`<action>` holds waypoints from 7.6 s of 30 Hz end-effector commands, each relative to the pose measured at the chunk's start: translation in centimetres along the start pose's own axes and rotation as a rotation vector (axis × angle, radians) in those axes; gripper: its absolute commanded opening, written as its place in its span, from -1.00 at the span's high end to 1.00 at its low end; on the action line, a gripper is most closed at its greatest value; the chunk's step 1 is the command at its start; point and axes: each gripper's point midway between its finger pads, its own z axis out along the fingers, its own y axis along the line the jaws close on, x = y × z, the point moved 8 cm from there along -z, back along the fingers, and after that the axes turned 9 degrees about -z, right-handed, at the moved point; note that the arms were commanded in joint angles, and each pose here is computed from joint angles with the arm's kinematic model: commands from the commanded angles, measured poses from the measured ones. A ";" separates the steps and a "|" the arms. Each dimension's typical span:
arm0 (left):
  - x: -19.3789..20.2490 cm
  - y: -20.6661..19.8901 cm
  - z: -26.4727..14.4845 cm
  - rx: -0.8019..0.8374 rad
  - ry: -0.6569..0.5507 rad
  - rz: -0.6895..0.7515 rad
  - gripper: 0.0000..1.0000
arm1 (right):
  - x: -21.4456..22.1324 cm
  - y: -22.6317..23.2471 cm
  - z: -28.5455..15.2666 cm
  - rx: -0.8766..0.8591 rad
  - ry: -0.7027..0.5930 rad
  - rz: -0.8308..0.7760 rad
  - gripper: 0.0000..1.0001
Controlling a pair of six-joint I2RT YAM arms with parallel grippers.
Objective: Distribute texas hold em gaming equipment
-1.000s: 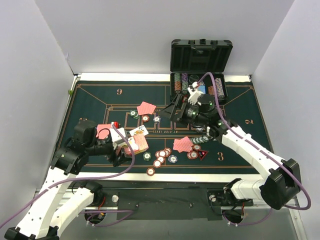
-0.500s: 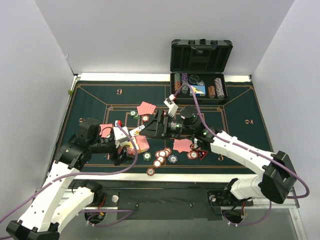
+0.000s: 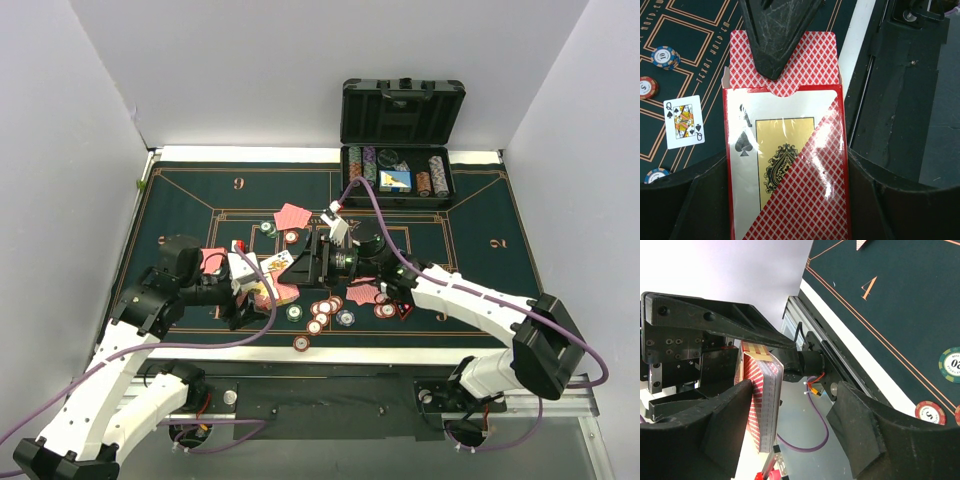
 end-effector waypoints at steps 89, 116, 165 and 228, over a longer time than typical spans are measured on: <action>-2.7 -0.8 -1.2 -0.008 -0.116 0.071 1.00 | -7.5 -11.7 12.6 1.238 0.257 -0.731 1.00; -2.7 -0.8 -1.3 -0.009 -0.117 0.077 1.00 | -2.4 -14.8 18.9 1.012 0.291 -0.544 0.16; -2.4 -0.3 -0.7 -0.009 -0.114 0.074 1.00 | -2.4 3.6 -0.9 -0.011 0.030 -0.038 -0.58; -3.7 -0.1 -0.7 -0.020 -0.155 0.069 1.00 | -1.8 0.4 -3.1 -0.009 -0.063 0.084 0.17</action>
